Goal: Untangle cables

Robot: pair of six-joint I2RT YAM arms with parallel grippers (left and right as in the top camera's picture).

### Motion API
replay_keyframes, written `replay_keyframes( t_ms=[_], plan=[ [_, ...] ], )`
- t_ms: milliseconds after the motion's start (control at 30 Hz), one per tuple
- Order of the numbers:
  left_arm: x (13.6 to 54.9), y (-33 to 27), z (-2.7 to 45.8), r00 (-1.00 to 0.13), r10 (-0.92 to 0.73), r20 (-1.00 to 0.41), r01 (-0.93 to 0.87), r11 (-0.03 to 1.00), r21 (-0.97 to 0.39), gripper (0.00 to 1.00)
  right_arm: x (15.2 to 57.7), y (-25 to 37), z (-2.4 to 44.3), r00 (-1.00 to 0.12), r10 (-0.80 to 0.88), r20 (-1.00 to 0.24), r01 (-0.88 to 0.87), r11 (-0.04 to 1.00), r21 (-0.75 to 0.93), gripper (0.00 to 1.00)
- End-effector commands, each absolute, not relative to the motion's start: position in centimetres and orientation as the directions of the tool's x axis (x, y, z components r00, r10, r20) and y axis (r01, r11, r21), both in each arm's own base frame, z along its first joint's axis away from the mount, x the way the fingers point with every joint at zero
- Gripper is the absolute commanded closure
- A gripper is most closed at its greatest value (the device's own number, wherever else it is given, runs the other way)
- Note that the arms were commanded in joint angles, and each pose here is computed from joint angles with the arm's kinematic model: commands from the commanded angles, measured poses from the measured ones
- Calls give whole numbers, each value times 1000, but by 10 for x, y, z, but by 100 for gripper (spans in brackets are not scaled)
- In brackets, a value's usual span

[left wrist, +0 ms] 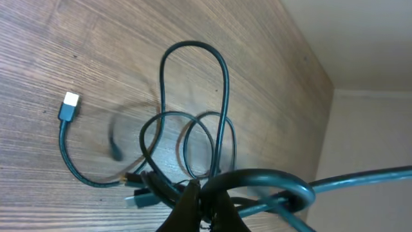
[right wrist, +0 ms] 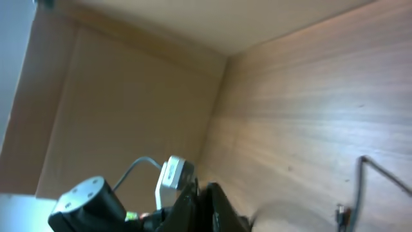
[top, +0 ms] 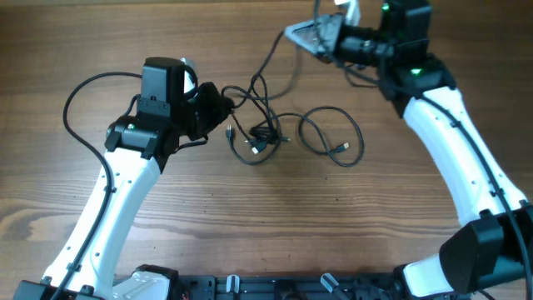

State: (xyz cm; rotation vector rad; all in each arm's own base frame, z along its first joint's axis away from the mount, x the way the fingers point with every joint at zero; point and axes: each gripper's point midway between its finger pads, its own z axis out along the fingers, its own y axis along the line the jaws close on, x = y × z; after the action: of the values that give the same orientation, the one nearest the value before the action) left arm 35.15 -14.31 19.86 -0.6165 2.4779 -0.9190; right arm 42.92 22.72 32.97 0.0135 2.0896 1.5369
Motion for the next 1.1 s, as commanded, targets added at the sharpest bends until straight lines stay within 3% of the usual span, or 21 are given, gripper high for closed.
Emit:
replay_keyframes(
  t_ms=[0,200,267,333,467,633,767,900,1067],
  plan=[
    [340,-129,165,-813,-549,-193,-342,719,-606,96,459,166,367,-710,493,-502,-304,428,851,95],
    [340,-129,165,-813,-549,-193,-342,719,-606,96,467,154,351,-683,513,-521,-251,505,826,87],
    [340,-129,166,-813,-549,-193,-341,719,-606,96,463,161,345,-698,482,-529,-258,520,814,74],
    [340,-129,166,-813,-549,-193,-341,718,-606,96,454,173,336,-725,428,-539,-274,539,797,50],
    [340,-129,166,-806,-563,-182,-357,708,-609,96,432,201,316,-785,322,-530,-292,562,774,32],
    [342,-130,167,-803,-565,-188,-352,705,-616,96,398,235,286,-842,148,-519,-341,600,724,30],
    [344,-129,168,-805,-558,-202,-339,711,-616,96,381,239,259,-784,-79,-615,-508,651,564,30],
    [345,-137,173,-852,-443,-280,-196,765,-614,96,362,244,233,-618,-368,-694,-741,567,359,31],
    [344,-138,173,-868,-371,-329,-118,799,-590,96,341,265,194,-512,-548,-661,-849,437,296,31]
  ],
)
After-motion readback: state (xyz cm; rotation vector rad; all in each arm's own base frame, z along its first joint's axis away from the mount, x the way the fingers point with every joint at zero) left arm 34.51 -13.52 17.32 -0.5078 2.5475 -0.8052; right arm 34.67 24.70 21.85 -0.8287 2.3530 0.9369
